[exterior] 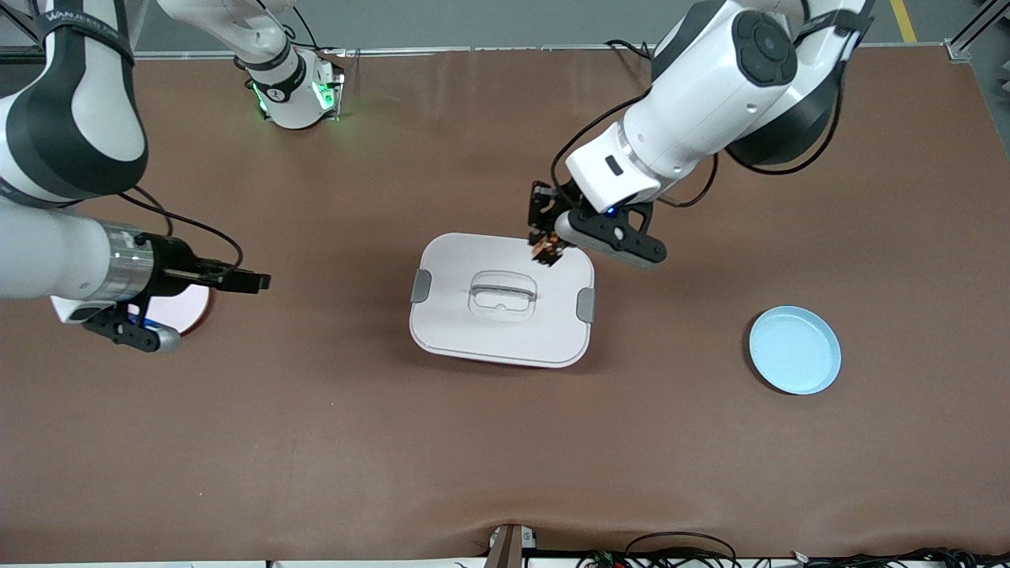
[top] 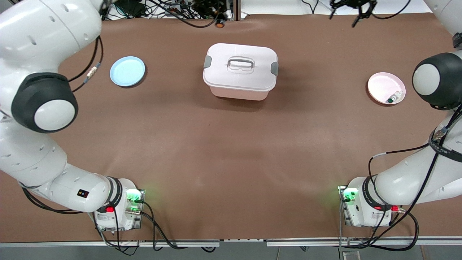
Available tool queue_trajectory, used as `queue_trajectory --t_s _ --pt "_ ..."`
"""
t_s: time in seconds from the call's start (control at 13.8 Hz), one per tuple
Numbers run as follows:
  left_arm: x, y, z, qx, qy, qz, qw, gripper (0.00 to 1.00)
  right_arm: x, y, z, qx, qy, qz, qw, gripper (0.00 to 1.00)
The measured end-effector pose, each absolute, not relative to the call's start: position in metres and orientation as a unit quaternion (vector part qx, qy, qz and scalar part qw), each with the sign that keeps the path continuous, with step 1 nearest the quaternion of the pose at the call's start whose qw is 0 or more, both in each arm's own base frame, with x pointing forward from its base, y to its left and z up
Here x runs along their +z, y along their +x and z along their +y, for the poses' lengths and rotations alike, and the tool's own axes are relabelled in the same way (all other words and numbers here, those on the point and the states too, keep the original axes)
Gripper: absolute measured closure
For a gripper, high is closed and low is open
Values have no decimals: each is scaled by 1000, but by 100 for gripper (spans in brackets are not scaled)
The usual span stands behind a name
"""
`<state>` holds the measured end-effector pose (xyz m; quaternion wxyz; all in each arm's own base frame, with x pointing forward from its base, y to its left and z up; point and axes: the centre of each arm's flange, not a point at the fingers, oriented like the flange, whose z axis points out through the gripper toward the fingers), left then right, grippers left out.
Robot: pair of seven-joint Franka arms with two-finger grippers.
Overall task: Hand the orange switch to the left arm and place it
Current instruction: 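Open the right gripper and carry the switch away with the left gripper, then move the switch with the left gripper over the light-blue plate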
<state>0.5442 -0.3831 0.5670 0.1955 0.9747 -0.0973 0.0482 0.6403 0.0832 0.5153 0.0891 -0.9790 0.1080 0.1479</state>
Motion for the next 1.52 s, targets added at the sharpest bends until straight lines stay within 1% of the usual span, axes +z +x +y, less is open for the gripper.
queue_trajectory --t_s 0.22,0.44,0.58,0.8,1.16,1.52 --pt "570 540 -365 40 983 -105 148 66 516 640 63 143 -987 44 59 0" --pt "575 544 -347 43 986 -98 128 66 529 636 57 145 -989 7 35 0" --pt "581 548 -331 49 989 -94 106 66 541 636 54 139 -990 -4 21 0" --pt "589 546 -318 62 991 -100 63 66 544 635 52 137 -990 -7 11 0" --pt "601 549 -296 73 992 -89 44 66 544 636 37 136 -991 3 -11 0" --pt "611 549 -258 48 997 -61 26 66 543 637 -20 137 -990 44 -5 0"
